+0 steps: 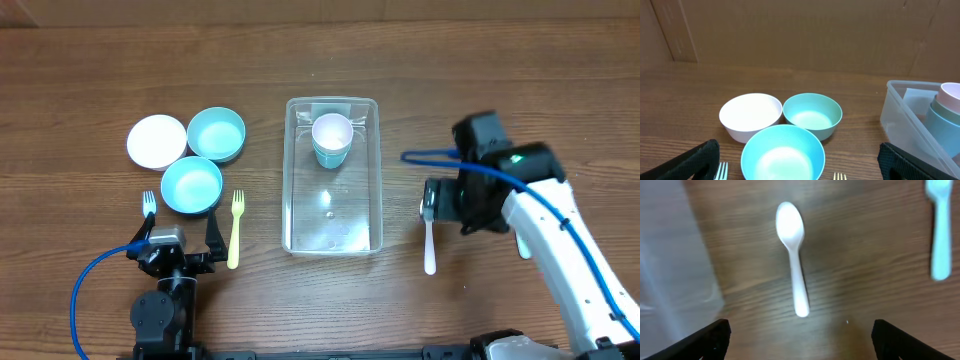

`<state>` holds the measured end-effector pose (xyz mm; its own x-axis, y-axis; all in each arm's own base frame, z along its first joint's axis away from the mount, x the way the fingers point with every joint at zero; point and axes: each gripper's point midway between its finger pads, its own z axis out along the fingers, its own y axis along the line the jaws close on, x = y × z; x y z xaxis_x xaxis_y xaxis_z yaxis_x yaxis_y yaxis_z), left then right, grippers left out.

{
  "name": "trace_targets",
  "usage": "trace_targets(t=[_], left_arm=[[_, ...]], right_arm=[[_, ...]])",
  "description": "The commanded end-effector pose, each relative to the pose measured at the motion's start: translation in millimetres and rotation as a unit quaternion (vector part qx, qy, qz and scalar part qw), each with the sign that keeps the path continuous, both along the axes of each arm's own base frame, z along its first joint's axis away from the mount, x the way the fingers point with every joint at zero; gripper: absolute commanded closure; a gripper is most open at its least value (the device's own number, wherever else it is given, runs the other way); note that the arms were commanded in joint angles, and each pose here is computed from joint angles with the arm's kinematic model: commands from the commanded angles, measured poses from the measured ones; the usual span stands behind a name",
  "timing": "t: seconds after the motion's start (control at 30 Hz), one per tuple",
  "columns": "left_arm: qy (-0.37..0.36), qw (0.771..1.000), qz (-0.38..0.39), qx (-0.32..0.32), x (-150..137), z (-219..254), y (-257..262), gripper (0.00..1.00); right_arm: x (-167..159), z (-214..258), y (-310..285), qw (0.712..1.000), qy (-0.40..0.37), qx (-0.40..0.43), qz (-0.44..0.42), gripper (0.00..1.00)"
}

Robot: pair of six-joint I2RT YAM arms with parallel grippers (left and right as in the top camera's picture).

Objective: Pack container
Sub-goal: 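Lower the right gripper onto the white spoon and grasp it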

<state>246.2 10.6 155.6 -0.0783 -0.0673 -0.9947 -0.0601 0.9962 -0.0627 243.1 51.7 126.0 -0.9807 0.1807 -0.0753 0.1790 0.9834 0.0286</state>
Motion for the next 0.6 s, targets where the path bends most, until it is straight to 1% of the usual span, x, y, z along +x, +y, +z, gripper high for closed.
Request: trace_targets(t=[0.0,0.07,0.1,0.23,0.33,0.37,0.47,0.57], left_arm=[[-0.004,1.000,0.010,0.013,-0.5,1.5,4.6,0.00],[-0.004,1.000,0.010,0.013,-0.5,1.4,4.6,0.00],[-0.004,1.000,0.010,0.013,-0.5,1.4,4.6,0.00],[-0.004,1.000,0.009,0.013,-0.4,1.5,4.5,0.00],[-0.004,1.000,0.009,0.013,-0.4,1.5,4.5,0.00],[-0.004,1.000,0.010,0.013,-0.5,1.5,4.6,0.00],[-0.004,1.000,0.010,0.013,-0.5,1.5,4.7,0.00],[-0.004,1.000,0.010,0.013,-0.5,1.5,4.6,0.00]], right_arm=[[-18.0,-27.8,-1.7,1.000,0.020,0.001,-0.010,0.08],[-18.2,-39.3,1.3,1.000,0.018,0.010,-0.010,0.10],[-18.2,-42.4,1.6,1.000,0.017,0.012,-0.010,0.12],[-13.0,-46.0,2.9,1.000,0.007,0.014,-0.009,0.14],[-5.9,-52.4,4.5,1.000,-0.010,0.018,-0.009,0.19],[-2.8,-60.0,5.0,1.000,-0.020,0.020,-0.009,0.22],[1.4,-75.2,4.4,0.999,-0.039,0.019,-0.005,0.23],[3.7,-79.5,0.7,0.999,-0.048,0.009,-0.006,0.23]])
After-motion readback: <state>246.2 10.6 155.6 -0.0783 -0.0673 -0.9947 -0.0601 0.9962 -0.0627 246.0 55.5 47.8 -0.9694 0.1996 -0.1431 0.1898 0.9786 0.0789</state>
